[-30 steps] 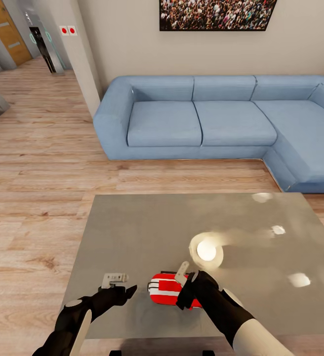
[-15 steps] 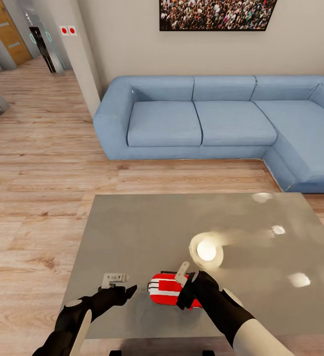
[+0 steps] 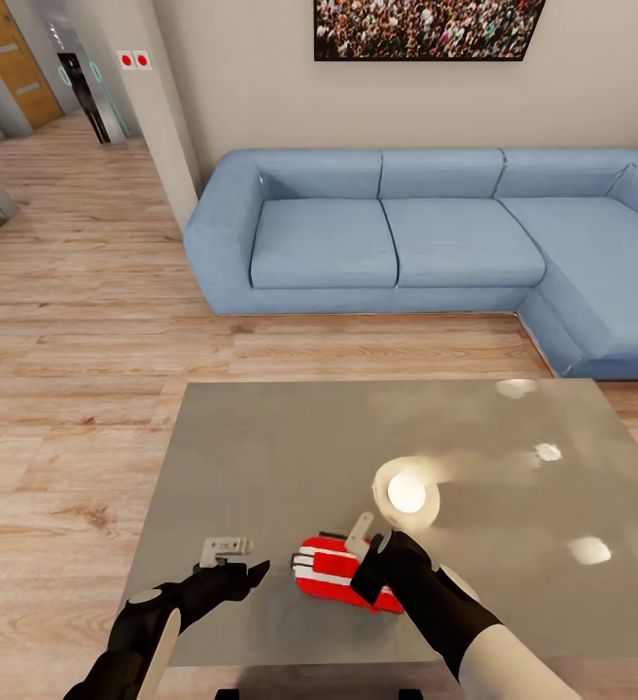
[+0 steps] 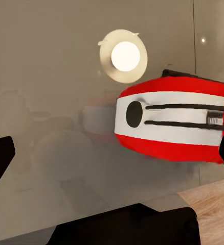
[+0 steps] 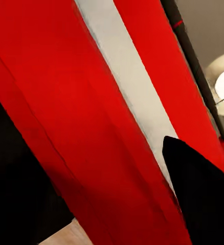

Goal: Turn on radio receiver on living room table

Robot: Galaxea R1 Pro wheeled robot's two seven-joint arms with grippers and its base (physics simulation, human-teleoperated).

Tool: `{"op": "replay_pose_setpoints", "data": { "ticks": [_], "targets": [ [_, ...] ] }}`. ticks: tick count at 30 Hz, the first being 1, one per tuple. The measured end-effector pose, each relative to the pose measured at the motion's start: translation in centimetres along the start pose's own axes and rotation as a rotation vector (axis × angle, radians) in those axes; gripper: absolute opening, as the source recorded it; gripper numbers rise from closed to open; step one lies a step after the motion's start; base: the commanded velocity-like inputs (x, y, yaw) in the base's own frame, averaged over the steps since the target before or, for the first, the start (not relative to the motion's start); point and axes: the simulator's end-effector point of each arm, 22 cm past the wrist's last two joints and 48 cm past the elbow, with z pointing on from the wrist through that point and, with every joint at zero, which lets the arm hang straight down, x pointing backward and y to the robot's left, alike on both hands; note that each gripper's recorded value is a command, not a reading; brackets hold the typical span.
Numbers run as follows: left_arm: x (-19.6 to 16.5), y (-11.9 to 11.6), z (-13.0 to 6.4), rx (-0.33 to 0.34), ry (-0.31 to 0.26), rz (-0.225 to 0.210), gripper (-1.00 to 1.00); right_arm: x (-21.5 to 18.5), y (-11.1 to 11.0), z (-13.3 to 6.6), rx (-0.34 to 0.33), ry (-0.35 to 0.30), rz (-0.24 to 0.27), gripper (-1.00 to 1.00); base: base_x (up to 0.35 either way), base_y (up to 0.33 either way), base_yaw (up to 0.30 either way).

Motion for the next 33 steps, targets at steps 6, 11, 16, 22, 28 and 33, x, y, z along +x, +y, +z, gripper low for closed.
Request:
{"op": "replay_pose_setpoints", "data": {
  "ticks": [6,11,16,22,28,33],
  "targets": [
    [0.0,0.0,0.0,0.000,0.000,0.000,1.00,0.5,-1.2,0.6,0.000,0.025,-0.003,-1.00,0.000,0.000,0.000],
    [0.0,0.0,0.0,-0.001,0.000,0.001,1.00,0.7,-1.4,1.1,-0.001,0.017,-0.019,-1.00,0.000,0.000,0.000],
    [0.0,0.0,0.0,-0.001,0.000,0.001,1.00,0.6,-1.6,1.1,0.008,0.014,-0.019,-1.00,0.000,0.000,0.000],
    [0.0,0.0,0.0,-0.001,0.000,0.001,1.00,0.4,-2.7,0.9,0.056,0.013,-0.024,-1.00,0.000,0.000,0.000],
    [0.0,0.1,0.0,-0.003,0.001,0.003,1.00,-12.0,-8.1,-12.4,0.190,-0.263,0.024,-1.00,0.000,0.000,0.000],
    [0.0,0.1,0.0,-0.003,0.000,0.004,1.00,-11.5,-8.2,-13.5,0.176,-0.244,0.047,-1.00,0.000,0.000,0.000]
  ]
}}
